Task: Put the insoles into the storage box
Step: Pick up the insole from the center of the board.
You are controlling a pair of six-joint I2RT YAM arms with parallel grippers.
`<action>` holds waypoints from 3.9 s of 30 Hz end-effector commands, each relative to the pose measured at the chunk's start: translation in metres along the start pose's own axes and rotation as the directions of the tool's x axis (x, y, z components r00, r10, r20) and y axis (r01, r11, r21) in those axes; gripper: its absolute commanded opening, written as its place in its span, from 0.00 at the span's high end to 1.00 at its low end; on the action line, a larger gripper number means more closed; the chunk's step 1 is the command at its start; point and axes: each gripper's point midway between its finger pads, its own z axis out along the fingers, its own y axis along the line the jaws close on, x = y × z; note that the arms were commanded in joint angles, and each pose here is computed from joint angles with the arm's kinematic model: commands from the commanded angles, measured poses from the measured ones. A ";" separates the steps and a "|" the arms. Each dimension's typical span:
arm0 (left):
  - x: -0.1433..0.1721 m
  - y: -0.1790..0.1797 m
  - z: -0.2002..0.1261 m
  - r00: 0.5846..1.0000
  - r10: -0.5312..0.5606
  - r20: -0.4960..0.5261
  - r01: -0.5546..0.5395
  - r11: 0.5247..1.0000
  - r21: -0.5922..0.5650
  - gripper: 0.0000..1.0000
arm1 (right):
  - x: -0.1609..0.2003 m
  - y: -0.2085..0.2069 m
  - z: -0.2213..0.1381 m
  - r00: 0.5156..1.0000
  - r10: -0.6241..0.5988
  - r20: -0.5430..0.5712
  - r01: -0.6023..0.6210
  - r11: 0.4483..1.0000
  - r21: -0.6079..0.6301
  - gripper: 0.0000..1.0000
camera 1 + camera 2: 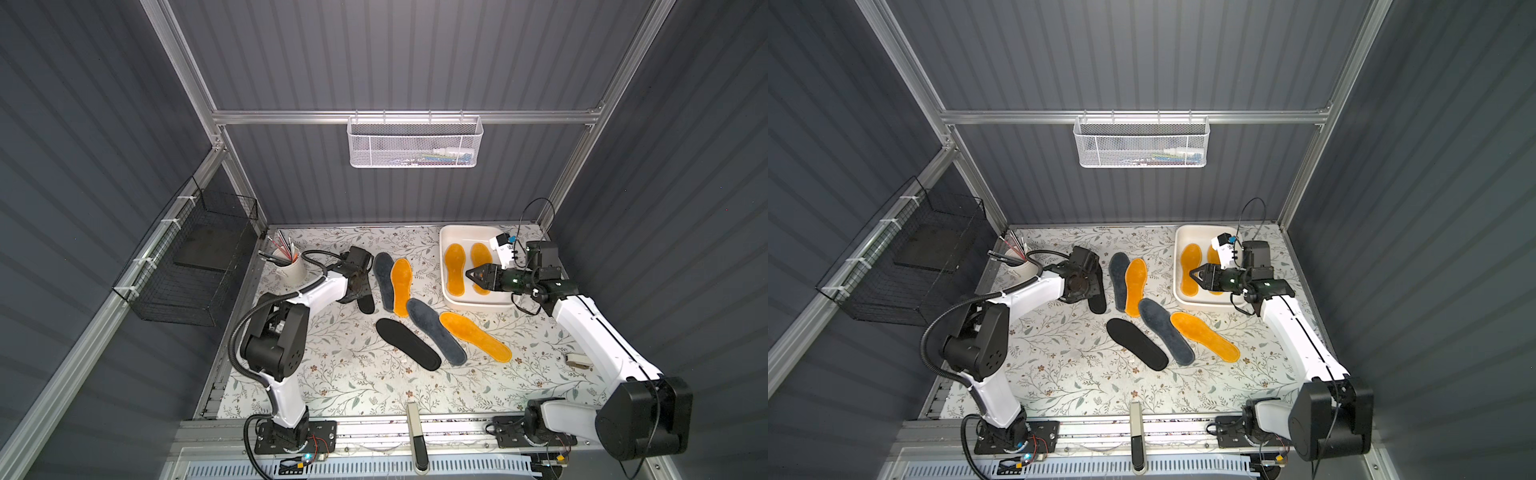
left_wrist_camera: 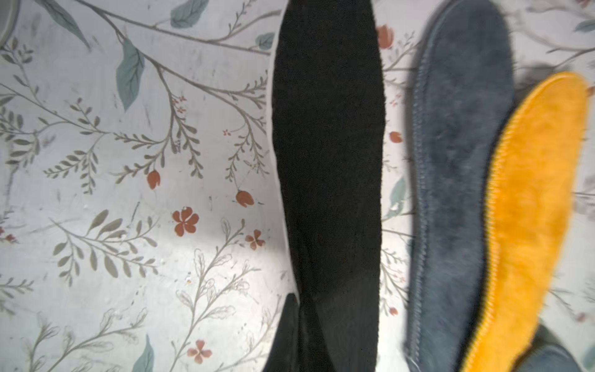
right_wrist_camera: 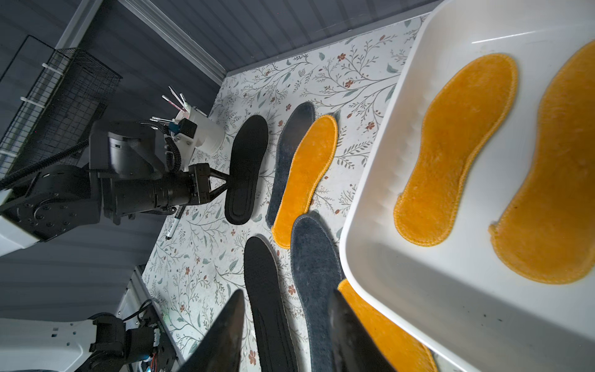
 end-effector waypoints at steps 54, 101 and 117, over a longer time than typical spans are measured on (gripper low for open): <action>-0.008 -0.165 -0.108 0.941 -0.128 0.313 -0.185 0.579 0.794 1.00 | 0.015 0.045 0.125 0.956 -0.187 -0.228 0.199 0.980 0.031 0.65; -0.006 -0.138 -0.113 0.925 -0.073 0.374 -0.228 0.681 0.696 0.27 | 0.003 0.065 0.113 0.969 -0.211 -0.127 0.204 0.977 -0.067 1.00; -0.012 -0.084 -0.097 0.916 -0.058 0.397 -0.152 0.866 0.477 0.01 | -0.011 -0.003 0.028 0.996 -0.044 -0.076 0.052 0.994 0.098 1.00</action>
